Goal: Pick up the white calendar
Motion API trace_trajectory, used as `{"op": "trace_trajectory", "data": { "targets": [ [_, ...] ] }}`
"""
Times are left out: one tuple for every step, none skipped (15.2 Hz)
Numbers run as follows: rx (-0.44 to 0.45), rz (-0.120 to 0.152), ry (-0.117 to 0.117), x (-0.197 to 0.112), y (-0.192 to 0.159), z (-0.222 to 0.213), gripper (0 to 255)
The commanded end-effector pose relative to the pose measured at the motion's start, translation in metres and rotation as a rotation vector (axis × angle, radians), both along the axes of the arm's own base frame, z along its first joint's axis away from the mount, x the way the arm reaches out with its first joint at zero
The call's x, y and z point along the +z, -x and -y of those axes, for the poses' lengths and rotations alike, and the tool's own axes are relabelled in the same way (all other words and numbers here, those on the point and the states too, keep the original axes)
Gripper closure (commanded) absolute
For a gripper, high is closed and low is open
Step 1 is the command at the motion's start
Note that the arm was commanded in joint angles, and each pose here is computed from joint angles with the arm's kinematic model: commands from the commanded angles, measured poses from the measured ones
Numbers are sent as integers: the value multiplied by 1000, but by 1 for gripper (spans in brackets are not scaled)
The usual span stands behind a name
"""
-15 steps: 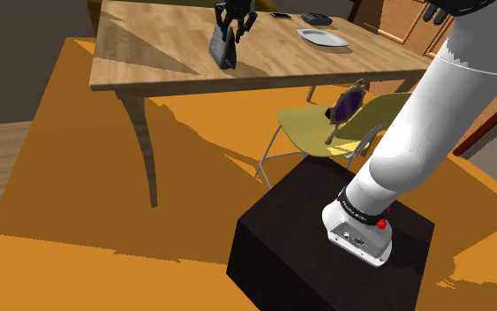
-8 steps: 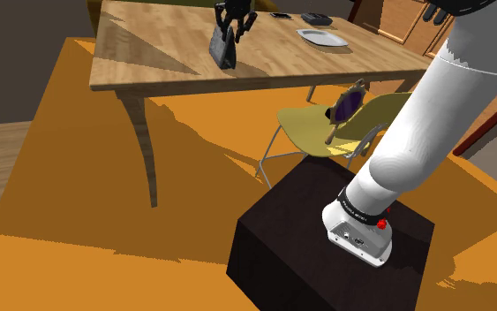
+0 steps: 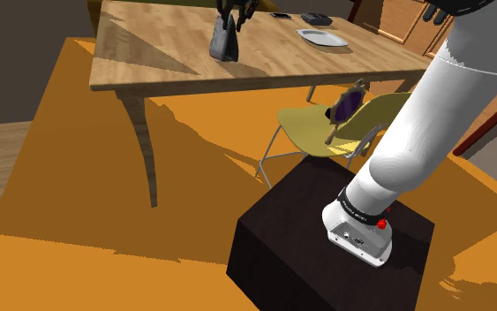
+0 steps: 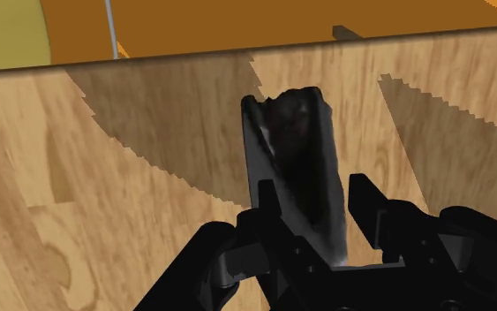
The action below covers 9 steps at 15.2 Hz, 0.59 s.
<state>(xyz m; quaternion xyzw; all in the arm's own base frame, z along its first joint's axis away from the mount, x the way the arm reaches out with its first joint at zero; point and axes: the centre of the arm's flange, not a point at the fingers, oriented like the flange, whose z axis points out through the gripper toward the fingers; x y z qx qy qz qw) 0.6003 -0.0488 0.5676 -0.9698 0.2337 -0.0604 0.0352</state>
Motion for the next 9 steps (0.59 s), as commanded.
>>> {"op": "trace_trajectory", "data": {
  "targets": [
    [0,0,0,11,1,0,255],
    [0,0,0,16,1,0,255],
    [0,0,0,21,1,0,255],
    [0,0,0,26,1,0,255],
    [0,0,0,32,1,0,255],
    [0,0,0,37,1,0,255],
    [0,0,0,42,1,0,255],
    [0,0,0,43,1,0,255],
    [0,0,0,43,1,0,255]
  ]
}}
